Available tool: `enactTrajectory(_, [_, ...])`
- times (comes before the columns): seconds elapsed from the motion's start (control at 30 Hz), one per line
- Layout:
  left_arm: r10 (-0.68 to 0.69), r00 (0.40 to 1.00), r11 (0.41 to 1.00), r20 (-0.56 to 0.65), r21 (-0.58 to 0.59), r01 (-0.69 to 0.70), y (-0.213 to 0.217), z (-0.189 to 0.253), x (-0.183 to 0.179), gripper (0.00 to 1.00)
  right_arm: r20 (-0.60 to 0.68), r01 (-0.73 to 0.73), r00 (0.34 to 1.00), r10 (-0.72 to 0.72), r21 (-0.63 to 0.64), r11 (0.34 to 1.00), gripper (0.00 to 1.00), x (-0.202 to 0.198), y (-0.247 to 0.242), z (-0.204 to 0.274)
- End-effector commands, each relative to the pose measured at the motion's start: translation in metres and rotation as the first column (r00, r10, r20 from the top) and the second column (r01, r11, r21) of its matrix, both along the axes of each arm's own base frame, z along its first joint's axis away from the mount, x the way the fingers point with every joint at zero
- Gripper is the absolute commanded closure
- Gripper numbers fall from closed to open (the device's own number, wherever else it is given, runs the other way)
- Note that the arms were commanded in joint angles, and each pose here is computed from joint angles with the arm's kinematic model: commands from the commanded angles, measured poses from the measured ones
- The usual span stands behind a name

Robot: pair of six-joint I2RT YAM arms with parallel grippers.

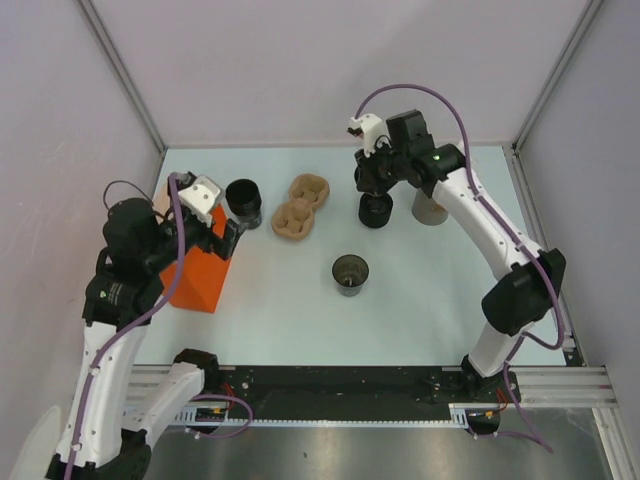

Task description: Pack the takeout coffee

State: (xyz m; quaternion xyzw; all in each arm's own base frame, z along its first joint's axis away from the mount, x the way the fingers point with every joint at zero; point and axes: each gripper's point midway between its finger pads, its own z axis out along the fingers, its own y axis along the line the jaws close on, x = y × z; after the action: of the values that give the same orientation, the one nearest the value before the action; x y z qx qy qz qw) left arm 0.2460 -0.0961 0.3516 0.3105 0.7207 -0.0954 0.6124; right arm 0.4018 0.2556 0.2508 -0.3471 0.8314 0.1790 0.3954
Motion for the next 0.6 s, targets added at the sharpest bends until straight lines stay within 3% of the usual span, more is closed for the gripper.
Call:
enactTrajectory(0.0, [-0.091,0.989,0.993,0.118,0.092,0.081,-0.011,0.035,-0.005,0.0,0.013,-0.19,0.982,0.19,0.106,0.976,0.91,-0.051,0.004,0.056])
enactTrajectory(0.23, [-0.203,0.965,0.965,0.166,0.199,0.169,-0.041,0.049,0.001,0.0,-0.019,-0.443,0.884,0.466,0.28,0.852,0.91,-0.132,0.012,0.102])
enactTrajectory(0.4, [-0.234,0.955,0.937,0.184,0.306,0.171,-0.061,0.043,0.015,0.0,-0.013,-0.54,0.806,0.592,0.395,0.743,0.89,-0.166,0.01,0.129])
enactTrajectory(0.57, [-0.288,0.93,0.885,0.227,0.435,0.168,-0.08,0.035,0.028,0.0,-0.057,-0.53,0.743,0.667,0.558,0.638,0.88,-0.186,-0.003,0.145])
